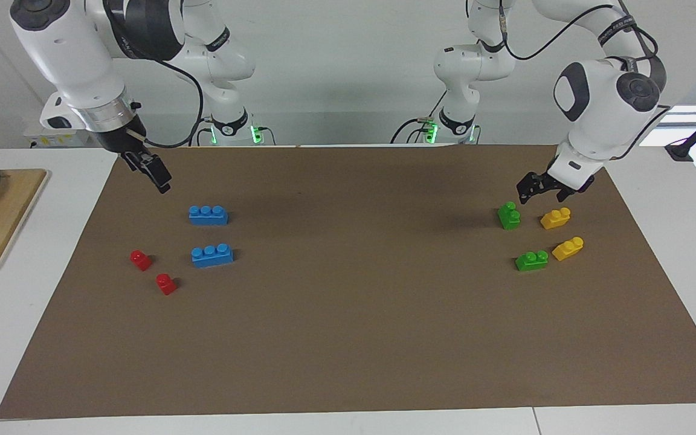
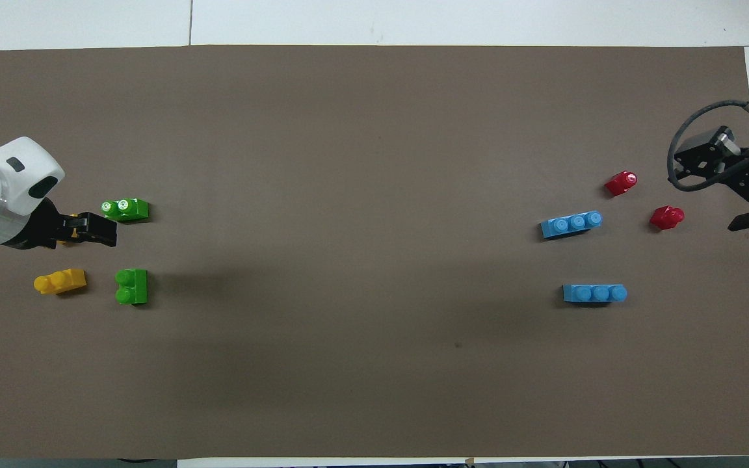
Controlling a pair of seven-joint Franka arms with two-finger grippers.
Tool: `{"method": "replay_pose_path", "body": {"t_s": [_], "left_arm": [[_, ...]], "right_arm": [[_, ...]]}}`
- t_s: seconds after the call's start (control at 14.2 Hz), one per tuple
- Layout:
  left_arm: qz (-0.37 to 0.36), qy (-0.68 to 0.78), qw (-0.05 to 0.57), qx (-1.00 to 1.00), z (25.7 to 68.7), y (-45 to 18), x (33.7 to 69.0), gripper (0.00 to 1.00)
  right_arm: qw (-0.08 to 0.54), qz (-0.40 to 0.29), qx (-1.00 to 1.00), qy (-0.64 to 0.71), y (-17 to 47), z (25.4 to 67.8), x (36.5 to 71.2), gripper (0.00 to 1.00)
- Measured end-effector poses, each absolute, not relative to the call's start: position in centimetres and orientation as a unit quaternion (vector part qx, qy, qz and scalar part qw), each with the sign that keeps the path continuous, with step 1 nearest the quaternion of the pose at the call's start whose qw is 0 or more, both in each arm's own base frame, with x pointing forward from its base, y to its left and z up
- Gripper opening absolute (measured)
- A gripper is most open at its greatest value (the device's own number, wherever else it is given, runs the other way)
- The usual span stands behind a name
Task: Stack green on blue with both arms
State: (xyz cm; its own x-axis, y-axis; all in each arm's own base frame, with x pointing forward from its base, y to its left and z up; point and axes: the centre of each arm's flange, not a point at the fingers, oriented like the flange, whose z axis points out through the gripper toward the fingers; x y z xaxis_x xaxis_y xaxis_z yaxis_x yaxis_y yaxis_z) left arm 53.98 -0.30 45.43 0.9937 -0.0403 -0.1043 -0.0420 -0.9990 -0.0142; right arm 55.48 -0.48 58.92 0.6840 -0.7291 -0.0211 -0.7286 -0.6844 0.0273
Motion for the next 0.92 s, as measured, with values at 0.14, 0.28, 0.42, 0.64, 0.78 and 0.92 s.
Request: {"method": "replay_pose_path", "body": {"t_s": [0.14,0.28,0.42,0.64,0.78,0.92], "left_arm": [[0.055,0.017,0.008,-0.998,43.0,0.2,53.3,1.0],[0.064,0.008,0.007,-0.998,41.1,1.1,52.6,1.0],[0.069,-0.006,0.006,-0.998,39.9,2.1,52.0,1.0],[0.067,-0.023,0.007,-0.997,38.0,2.3,51.1,1.0],[0.071,-0.044,0.009,-0.996,36.7,2.1,50.5,1.0],[0.07,-0.053,0.009,-0.996,35.8,1.7,50.1,1.0]], "right_arm": [[-0.001,-0.022,0.888,-0.459,-0.4,58.7,55.4,1.0],[-0.038,-0.039,0.864,-0.5,-0.8,58.4,55.6,1.0],[-0.062,-0.054,0.843,-0.532,-2.3,57.6,55.8,1.0],[-0.081,-0.093,0.814,-0.568,-4.4,55.1,56.5,1.0],[-0.082,-0.119,0.803,-0.578,-5.2,53.0,56.9,1.0],[-0.077,-0.142,0.794,-0.587,-5.6,50.7,57.4,1.0]]}}
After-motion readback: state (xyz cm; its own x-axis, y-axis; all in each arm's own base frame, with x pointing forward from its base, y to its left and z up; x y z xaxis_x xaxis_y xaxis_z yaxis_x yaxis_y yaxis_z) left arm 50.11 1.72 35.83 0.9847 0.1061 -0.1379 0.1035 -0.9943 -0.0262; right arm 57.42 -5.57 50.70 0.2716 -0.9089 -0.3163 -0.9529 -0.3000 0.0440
